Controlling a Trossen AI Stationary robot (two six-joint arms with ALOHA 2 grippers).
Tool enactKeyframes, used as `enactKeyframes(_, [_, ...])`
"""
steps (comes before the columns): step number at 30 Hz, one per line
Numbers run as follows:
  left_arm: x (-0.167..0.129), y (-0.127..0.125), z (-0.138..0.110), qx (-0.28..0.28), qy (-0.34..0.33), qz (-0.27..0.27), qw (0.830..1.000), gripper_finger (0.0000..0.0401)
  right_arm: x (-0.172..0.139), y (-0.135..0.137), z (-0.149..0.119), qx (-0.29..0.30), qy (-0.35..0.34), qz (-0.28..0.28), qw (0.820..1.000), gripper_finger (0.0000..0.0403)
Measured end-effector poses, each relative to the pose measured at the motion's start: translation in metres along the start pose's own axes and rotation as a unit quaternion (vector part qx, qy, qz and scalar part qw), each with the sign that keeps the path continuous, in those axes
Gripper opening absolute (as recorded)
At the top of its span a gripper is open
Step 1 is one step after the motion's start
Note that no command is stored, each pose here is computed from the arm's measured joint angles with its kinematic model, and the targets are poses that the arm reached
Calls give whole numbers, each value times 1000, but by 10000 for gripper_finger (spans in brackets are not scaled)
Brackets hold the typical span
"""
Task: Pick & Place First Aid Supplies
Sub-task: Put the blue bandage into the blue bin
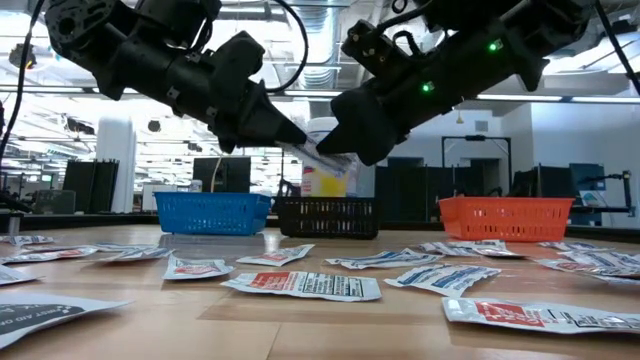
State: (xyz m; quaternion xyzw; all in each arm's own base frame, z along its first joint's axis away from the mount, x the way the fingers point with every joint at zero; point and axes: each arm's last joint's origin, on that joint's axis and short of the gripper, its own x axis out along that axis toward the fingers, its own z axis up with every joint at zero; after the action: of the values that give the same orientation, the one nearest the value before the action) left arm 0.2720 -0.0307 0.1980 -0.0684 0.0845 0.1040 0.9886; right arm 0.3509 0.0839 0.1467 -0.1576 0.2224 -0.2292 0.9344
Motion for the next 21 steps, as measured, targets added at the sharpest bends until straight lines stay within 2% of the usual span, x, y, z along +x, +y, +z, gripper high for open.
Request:
enactKeyframes(3, [0,0,0,5,0,0,1000,16,0,0,-1,-2,2,0,1000,41])
enactKeyframes(5, [0,0,0,13,0,0,1000,7,0,0,-2,-7,7,0,1000,57])
enactKeyframes(14, [0,-2,0,10,6,-36,999,6,-2,3,-5,-20,17,5,1000,105])
enactKeyframes(19, [-1,-7,-2,-16,18,-81,996,27,-3,3,-15,-62,58,10,996,113])
enactKeyframes(21, [0,-10,-7,-11,28,-87,996,40,-4,4,-20,-75,77,38,993,113])
